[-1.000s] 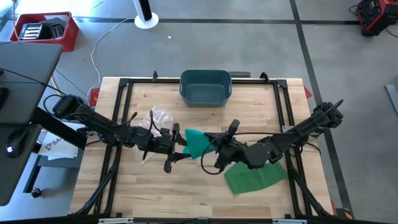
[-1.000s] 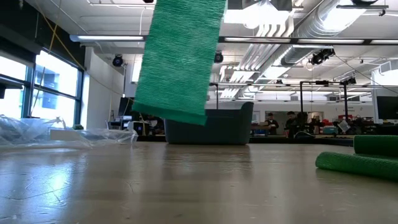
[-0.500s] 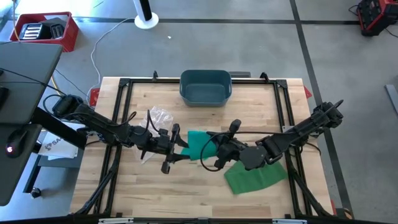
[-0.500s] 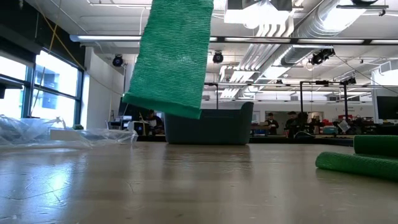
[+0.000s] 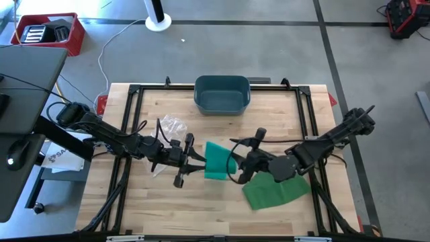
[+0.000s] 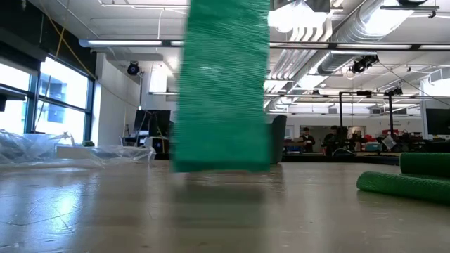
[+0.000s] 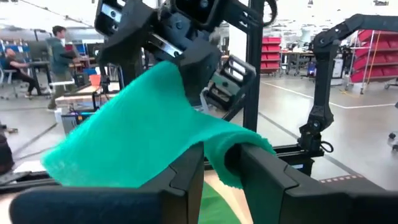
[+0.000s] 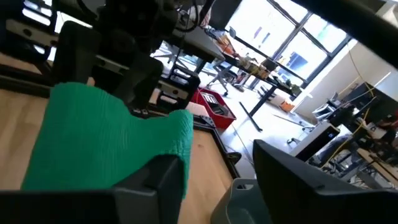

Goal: Roll bandage
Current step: Roll the blue bandage

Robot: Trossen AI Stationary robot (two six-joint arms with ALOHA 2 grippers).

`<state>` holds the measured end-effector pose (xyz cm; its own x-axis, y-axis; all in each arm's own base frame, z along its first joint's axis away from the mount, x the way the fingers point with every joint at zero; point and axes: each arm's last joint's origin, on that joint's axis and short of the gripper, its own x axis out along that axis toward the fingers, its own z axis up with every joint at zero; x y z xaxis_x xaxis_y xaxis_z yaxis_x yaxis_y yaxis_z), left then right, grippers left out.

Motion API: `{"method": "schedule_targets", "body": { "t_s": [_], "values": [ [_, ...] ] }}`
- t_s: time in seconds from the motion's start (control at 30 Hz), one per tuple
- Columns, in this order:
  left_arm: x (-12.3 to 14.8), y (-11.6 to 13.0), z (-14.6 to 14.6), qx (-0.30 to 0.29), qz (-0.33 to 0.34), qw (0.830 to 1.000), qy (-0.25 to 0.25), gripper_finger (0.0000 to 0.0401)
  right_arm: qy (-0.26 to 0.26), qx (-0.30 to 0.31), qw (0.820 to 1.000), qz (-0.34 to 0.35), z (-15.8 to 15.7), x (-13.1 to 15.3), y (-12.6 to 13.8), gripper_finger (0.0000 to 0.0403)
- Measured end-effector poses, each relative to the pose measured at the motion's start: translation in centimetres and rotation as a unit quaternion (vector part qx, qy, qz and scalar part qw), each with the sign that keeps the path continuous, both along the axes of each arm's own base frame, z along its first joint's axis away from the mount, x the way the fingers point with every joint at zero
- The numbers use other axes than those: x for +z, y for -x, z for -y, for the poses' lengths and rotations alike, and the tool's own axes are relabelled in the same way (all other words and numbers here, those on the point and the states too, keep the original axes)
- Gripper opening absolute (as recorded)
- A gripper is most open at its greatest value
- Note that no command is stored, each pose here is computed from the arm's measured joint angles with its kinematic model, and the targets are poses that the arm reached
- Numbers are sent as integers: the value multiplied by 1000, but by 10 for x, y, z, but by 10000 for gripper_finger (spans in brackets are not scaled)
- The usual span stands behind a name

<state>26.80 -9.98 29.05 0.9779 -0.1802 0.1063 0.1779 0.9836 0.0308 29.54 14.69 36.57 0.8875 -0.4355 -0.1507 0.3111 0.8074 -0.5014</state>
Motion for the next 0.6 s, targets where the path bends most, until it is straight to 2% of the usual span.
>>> {"method": "schedule_targets", "body": {
  "t_s": [0.33, 0.6],
  "values": [
    [7, 5, 7, -4, 33, 999, -20, 19, -45, -6, 999, 12, 5, 9, 16, 192],
    [12, 7, 9, -4, 61, 998, -30, 5, -74, -5, 997, -9, 6, 1, 18, 193]
  ]
}}
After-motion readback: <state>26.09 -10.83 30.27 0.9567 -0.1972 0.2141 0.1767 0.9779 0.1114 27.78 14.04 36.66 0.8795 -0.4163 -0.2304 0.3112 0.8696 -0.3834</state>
